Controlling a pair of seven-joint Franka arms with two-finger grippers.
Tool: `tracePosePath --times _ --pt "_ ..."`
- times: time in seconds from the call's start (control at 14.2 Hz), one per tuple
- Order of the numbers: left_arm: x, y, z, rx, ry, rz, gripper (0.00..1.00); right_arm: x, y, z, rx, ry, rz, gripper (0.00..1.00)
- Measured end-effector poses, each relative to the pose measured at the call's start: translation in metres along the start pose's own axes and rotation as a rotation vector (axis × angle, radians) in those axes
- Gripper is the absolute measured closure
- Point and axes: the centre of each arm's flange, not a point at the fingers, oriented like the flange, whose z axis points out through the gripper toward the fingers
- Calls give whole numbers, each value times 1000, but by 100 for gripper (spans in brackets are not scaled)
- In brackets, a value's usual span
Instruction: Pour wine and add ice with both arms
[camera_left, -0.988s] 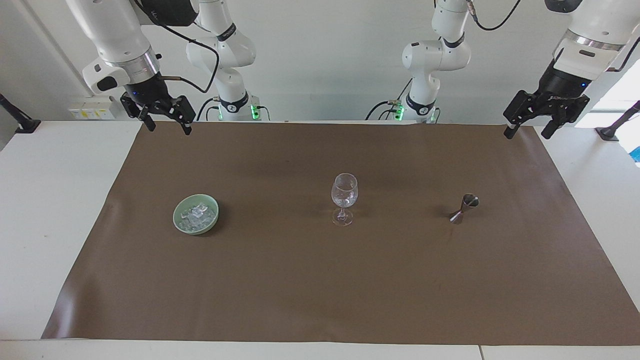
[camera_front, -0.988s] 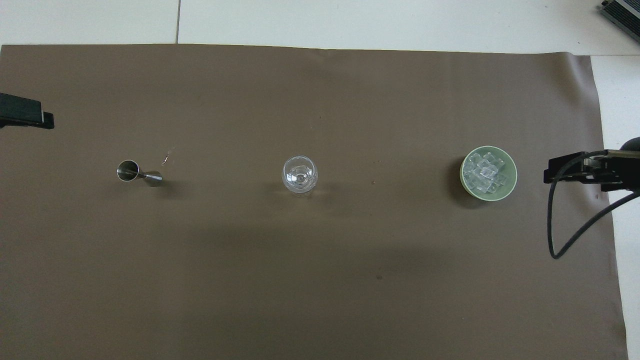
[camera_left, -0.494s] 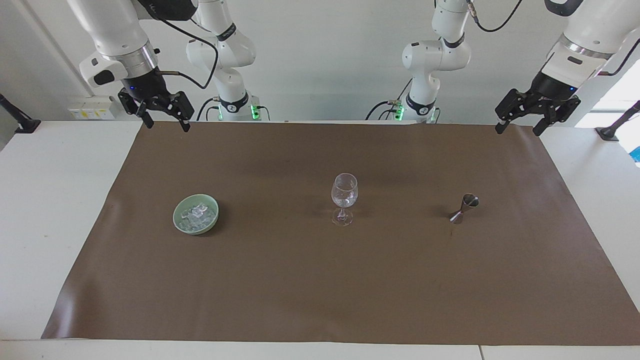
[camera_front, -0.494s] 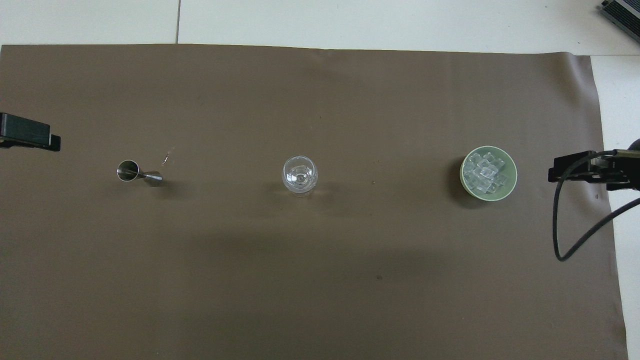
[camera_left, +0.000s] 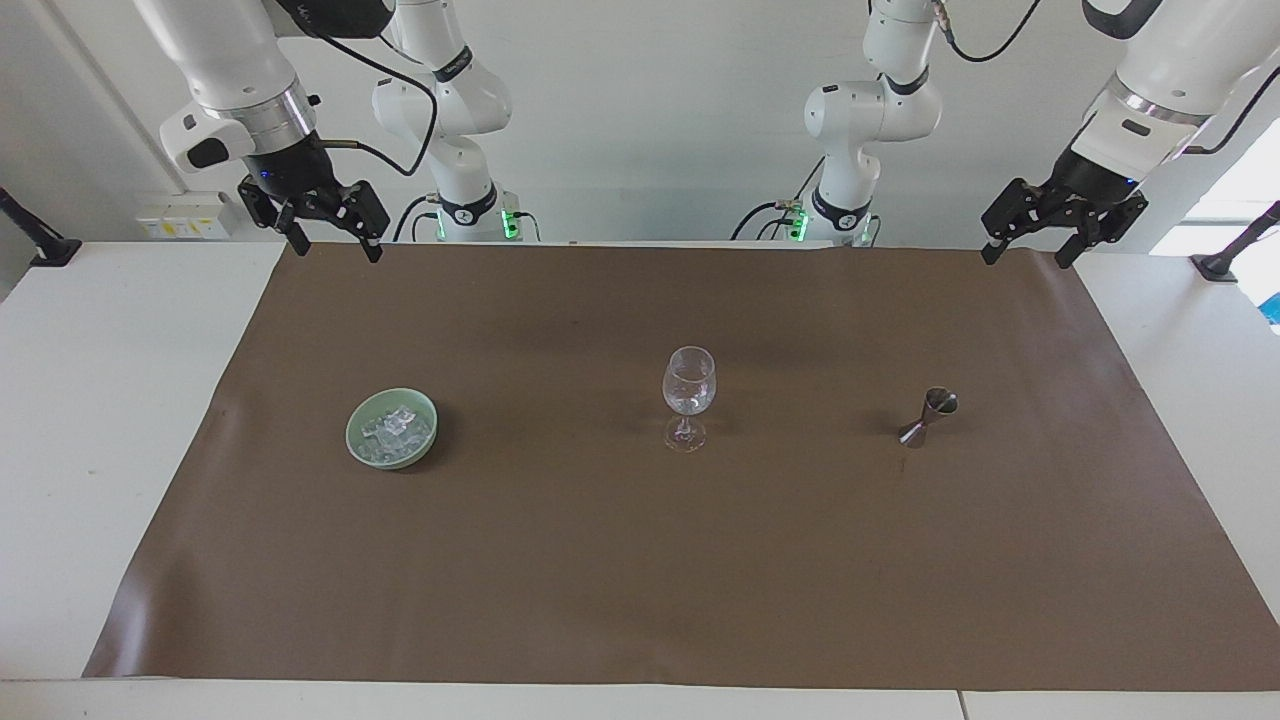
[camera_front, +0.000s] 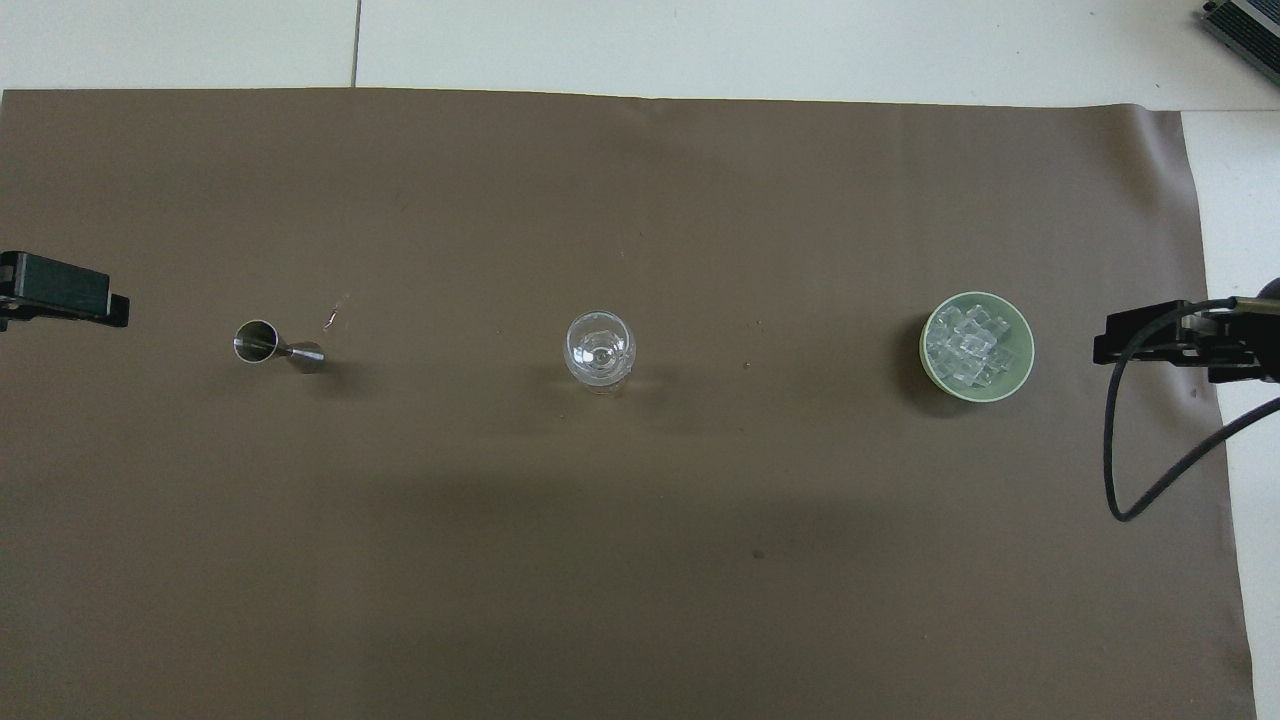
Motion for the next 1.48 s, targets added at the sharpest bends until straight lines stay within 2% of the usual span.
tracePosePath --times 0.28,0.42,0.64,0.85,1.13,1.48 --pt "-1 0 -1 0 2 -1 0 3 15 3 19 0 33 0" --pt "-1 0 -1 0 0 -1 0 6 15 19 24 26 30 0" --pt "-1 -4 1 0 -3 -7 0 11 16 66 27 73 -17 0" --pt "-1 -5 2 0 -5 -9 0 10 18 117 19 79 -102 0" --pt "-3 -5 7 0 -14 -10 0 21 23 174 -68 94 -214 0" --pt "-5 -6 9 30 -15 19 0 43 21 240 -85 109 -261 0"
